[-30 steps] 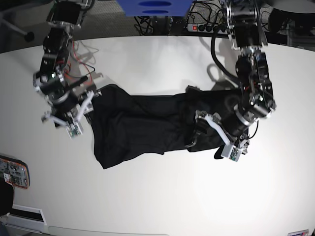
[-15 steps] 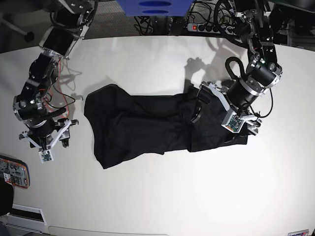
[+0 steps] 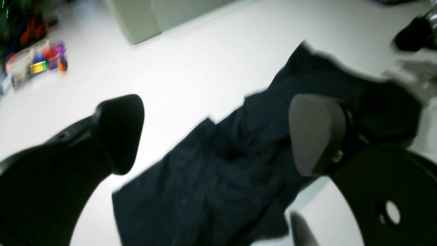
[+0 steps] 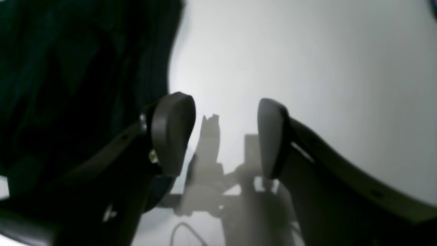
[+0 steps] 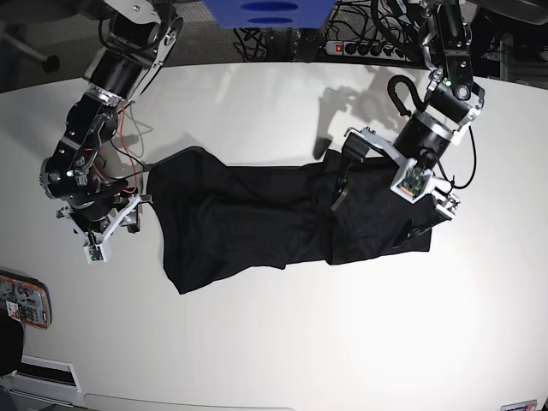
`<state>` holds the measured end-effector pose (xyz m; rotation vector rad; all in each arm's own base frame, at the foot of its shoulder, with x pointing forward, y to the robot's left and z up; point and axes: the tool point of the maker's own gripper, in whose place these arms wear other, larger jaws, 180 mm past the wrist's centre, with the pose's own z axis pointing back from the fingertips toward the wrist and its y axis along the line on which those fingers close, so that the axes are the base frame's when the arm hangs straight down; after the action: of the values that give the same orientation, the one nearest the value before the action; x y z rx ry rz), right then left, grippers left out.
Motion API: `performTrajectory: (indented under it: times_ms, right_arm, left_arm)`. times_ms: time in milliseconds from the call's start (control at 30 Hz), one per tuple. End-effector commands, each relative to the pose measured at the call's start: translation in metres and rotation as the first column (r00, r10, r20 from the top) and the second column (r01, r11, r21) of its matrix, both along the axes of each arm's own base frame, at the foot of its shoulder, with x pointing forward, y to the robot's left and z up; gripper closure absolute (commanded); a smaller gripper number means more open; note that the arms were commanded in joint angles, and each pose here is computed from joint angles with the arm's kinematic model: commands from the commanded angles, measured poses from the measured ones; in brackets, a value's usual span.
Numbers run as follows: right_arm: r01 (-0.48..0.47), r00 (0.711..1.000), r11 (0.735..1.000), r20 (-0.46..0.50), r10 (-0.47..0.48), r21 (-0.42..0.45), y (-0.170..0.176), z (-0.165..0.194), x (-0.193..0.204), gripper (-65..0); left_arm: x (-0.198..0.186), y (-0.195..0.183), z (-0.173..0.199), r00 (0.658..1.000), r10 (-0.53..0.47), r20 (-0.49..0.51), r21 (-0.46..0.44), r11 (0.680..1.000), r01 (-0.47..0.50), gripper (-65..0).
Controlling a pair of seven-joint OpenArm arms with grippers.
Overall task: Fold the T-shirt properly
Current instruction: 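Release the left gripper and lift it away from the shirt, then hold the strip's end with the right gripper and drag it inward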
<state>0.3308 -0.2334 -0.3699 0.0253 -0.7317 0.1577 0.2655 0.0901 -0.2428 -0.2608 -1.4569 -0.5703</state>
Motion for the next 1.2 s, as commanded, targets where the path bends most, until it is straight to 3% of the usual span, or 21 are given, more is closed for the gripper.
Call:
performTrajectory:
  times_ms: [0, 100, 167, 367, 500, 700, 867, 1167]
  right_arm:
    - [-0.007, 0.999, 1.0, 0.043, 0.007, 0.012, 0.003, 0.009, 0.01, -31.8]
    - [-0.008, 1.0, 0.999, 0.009, 0.008, 0.04, 0.006, -0.004, 0.007, -31.7]
    - [-0.014, 1.0, 0.994, 0.005, 0.014, 0.109, 0.016, -0.011, 0.007, -31.7]
    - [-0.017, 1.0, 0.952, 0.002, 0.017, 0.306, 0.041, -0.027, 0.006, -31.7]
    - [-0.011, 0.999, 0.941, 0.039, -0.002, 0.339, 0.043, -0.028, 0.012, -31.7]
    - [0.011, 1.0, 0.922, 0.015, -0.018, 0.386, 0.048, -0.046, 0.008, -31.7]
    - [0.033, 0.999, 0.906, -0.042, -0.017, 0.422, 0.055, -0.066, -0.001, -31.7]
    - [0.07, 0.992, 0.879, -0.123, -0.012, 0.472, 0.068, -0.094, -0.016, -31.7]
  left_arm:
    - [-0.001, -0.001, 0.016, 0.998, -0.003, 0.061, -0.03, 1.0, 0.005, -65.0]
    - [-0.007, -0.001, 0.021, 0.996, -0.005, 0.094, -0.059, 0.998, 0.011, -65.0]
    - [-0.008, 0.008, 0.024, 0.993, 0.019, 0.112, -0.067, 0.998, -0.012, -65.0]
    - [-0.003, 0.065, 0.019, 0.974, 0.197, 0.11, -0.043, 0.98, -0.193, -65.0]
    - [-0.005, 0.102, 0.017, 0.95, 0.292, 0.111, -0.01, 0.956, -0.293, -65.0]
    - [-0.014, 0.146, 0.014, 0.91, 0.401, 0.106, 0.032, 0.913, -0.407, -65.0]
    - [-0.019, 0.162, 0.014, 0.892, 0.44, 0.109, 0.048, 0.894, -0.446, -65.0]
    - [-0.02, 0.163, 0.014, 0.89, 0.443, 0.11, 0.05, 0.892, -0.45, -65.0]
